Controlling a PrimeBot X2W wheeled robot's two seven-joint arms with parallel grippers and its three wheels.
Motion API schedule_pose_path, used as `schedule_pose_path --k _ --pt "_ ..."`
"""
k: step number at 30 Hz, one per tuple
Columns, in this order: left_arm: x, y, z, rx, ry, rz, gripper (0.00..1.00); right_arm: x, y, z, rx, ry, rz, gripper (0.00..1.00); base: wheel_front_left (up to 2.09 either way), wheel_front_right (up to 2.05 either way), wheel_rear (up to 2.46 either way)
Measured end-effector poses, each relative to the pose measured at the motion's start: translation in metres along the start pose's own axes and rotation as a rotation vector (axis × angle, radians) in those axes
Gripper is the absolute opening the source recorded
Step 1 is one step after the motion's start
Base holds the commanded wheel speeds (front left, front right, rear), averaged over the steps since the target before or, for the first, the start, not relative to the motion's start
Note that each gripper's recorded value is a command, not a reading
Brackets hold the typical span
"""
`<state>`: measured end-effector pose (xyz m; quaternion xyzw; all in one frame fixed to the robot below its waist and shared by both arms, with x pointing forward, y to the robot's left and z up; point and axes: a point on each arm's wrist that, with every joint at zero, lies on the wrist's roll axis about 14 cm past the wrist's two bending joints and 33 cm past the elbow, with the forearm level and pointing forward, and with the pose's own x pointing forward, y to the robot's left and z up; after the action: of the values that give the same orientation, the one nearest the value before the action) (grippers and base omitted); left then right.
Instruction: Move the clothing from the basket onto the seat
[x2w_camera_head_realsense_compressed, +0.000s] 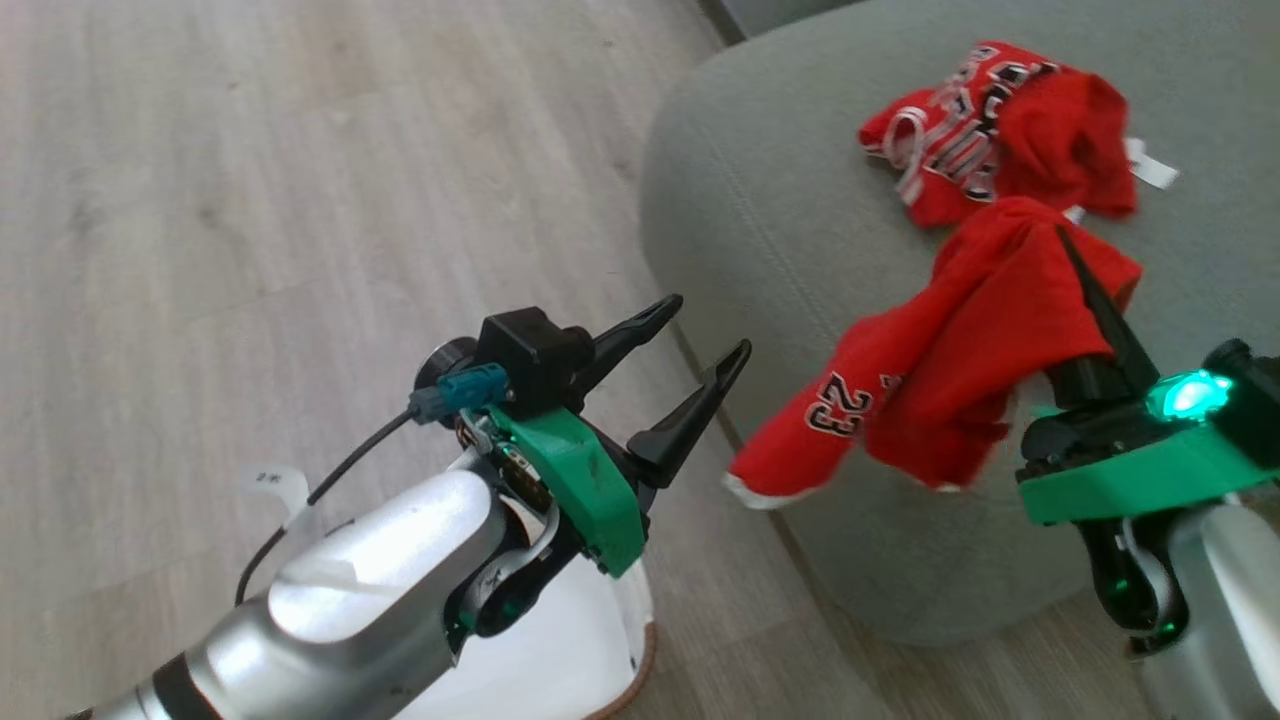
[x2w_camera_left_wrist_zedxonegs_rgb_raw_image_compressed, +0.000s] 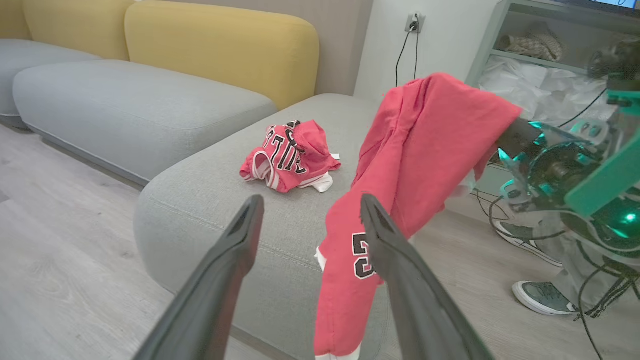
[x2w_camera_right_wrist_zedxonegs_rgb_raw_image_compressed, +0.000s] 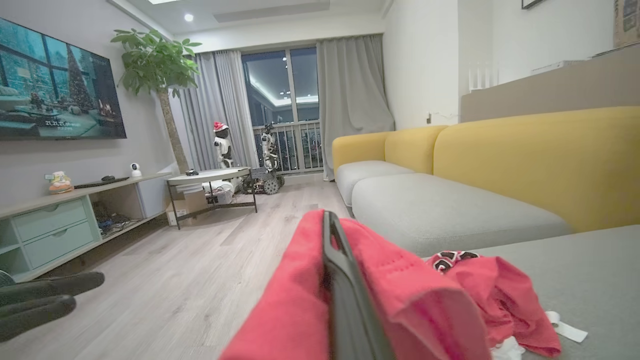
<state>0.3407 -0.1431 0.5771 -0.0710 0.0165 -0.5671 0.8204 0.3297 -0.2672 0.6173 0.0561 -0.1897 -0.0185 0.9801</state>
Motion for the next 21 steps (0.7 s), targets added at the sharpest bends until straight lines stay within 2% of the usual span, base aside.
schedule_pose_path --k 8,14,21 --pt "0.024 -0.019 -0.009 -0.011 0.013 -0.103 1.0 -0.021 -0.03 0.023 -0.054 -0.036 -0.102 0.0 0.0 0.0 0.0" --pt "0.037 -0.027 -0.01 -0.013 0.003 -0.155 1.0 -0.035 -0.041 0.025 -0.075 -0.023 -0.147 0.0 0.0 0.0 0.0" --pt "0.039 -0.025 -0.015 -0.023 0.004 -0.165 1.0 -0.028 -0.048 0.038 -0.109 -0.053 -0.156 0.0 0.0 0.0 0.0"
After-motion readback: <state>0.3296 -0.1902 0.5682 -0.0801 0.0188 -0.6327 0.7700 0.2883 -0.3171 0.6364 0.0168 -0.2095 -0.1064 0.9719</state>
